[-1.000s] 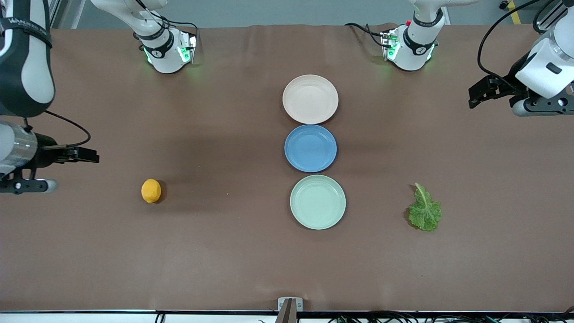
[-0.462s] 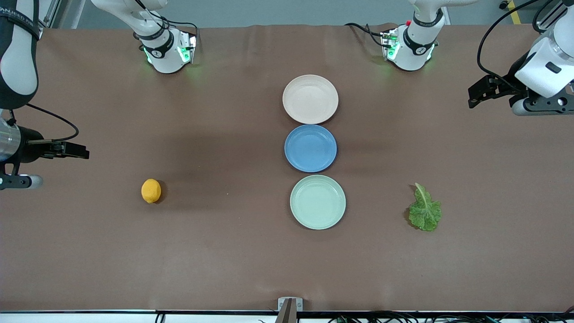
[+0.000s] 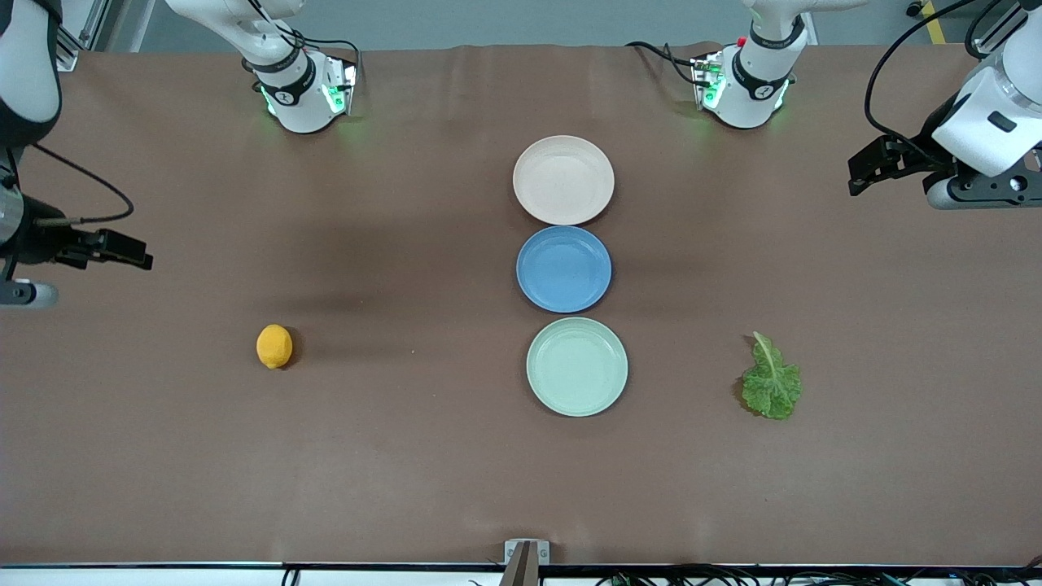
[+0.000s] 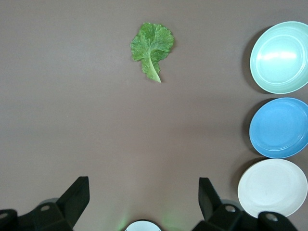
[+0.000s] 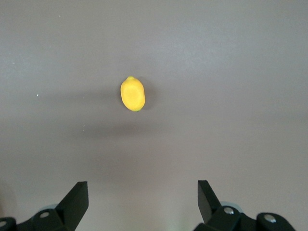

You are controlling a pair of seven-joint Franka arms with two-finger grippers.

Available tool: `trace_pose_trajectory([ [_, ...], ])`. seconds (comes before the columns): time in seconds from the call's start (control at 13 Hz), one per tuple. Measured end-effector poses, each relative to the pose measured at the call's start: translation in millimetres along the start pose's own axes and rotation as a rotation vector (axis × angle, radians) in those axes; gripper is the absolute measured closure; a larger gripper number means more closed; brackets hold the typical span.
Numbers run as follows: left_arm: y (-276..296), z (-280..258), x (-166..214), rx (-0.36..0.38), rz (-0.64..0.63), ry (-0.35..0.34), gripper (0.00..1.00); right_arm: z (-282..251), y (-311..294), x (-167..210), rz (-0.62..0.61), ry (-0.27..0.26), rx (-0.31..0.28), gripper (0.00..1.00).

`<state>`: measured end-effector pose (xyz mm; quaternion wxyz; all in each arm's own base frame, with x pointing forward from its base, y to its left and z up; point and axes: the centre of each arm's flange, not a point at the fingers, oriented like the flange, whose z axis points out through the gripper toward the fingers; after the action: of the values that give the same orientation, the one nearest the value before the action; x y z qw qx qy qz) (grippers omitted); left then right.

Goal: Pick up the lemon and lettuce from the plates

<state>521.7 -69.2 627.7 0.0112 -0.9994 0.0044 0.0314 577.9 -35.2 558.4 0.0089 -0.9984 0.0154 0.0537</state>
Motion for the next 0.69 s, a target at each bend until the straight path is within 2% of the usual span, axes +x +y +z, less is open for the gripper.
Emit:
trace_pose_trajectory([
  [0.69,0.6,-9.5,-0.3,-0.002,0.001,0.02,0.0,-27.5,-0.4,-35.4,-0.003,0.045,0.006,0.0],
])
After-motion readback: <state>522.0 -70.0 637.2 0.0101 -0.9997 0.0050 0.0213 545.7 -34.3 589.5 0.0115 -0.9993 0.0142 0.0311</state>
